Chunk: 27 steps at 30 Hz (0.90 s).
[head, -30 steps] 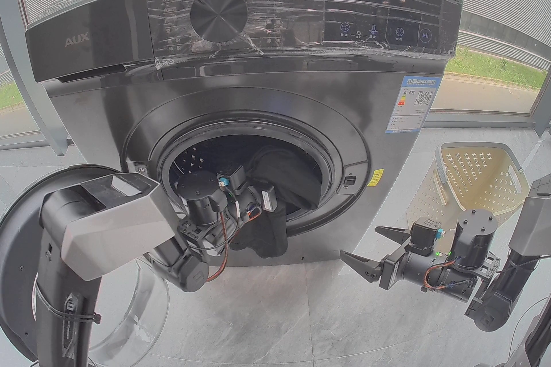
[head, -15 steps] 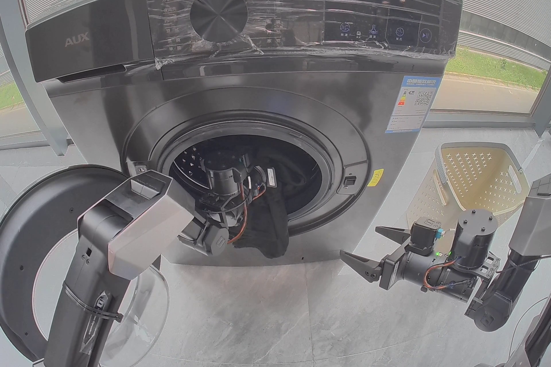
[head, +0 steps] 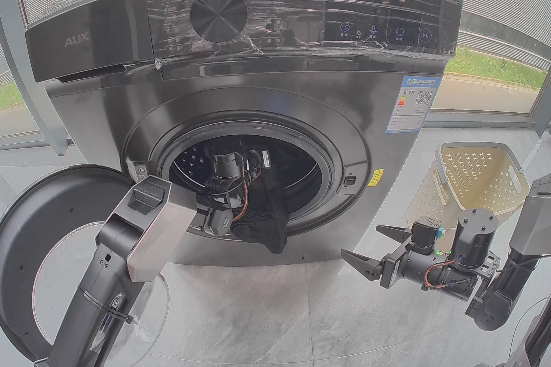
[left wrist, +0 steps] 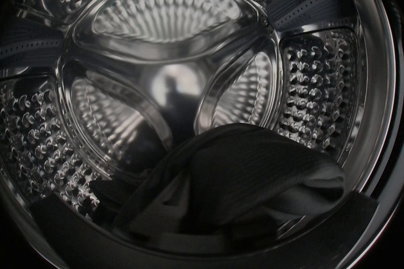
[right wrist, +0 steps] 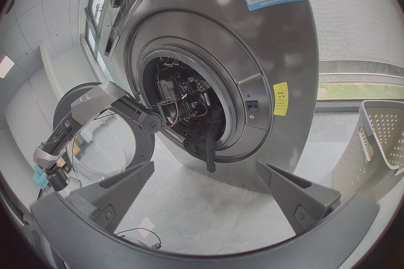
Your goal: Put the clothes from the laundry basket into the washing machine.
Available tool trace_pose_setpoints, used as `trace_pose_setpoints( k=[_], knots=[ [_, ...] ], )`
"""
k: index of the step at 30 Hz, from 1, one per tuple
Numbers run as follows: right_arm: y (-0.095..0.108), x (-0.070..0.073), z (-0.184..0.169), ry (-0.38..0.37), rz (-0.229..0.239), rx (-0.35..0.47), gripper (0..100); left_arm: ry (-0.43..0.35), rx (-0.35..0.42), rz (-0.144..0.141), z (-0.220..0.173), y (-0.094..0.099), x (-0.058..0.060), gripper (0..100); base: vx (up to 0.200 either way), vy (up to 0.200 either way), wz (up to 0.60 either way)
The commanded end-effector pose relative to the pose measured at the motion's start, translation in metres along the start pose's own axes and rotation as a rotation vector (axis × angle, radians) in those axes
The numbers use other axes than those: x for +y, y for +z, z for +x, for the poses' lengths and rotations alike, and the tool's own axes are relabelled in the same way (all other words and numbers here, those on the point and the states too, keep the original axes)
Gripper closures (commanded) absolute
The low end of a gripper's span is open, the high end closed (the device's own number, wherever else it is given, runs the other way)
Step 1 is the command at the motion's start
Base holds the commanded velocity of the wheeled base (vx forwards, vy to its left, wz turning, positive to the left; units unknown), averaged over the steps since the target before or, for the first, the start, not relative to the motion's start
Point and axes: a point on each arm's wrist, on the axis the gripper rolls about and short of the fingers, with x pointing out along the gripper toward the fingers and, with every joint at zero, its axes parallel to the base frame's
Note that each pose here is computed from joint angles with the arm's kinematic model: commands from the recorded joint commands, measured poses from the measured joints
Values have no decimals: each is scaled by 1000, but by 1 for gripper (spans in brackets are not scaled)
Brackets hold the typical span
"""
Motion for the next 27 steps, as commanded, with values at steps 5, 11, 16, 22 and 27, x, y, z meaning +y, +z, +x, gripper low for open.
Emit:
trace_pose_setpoints(
  k=[5,11,16,22,27],
  knots=[
    [1,-1,0,0,-1,-5,0,12,140,32,-21,21,4,0,0,0,0],
    [2,0,1,2,-2,-8,0,-74,423,71,-68,35,8,0,0,0,0],
    [2,0,1,2,-2,-8,0,-98,516,112,-81,24,10,0,0,0,0],
    [1,1,1,6,-3,-7,0,-102,587,132,-86,-7,10,0,0,0,0],
    [1,1,1,6,-3,-7,0,-98,607,136,-84,-26,10,0,0,0,0]
  ],
)
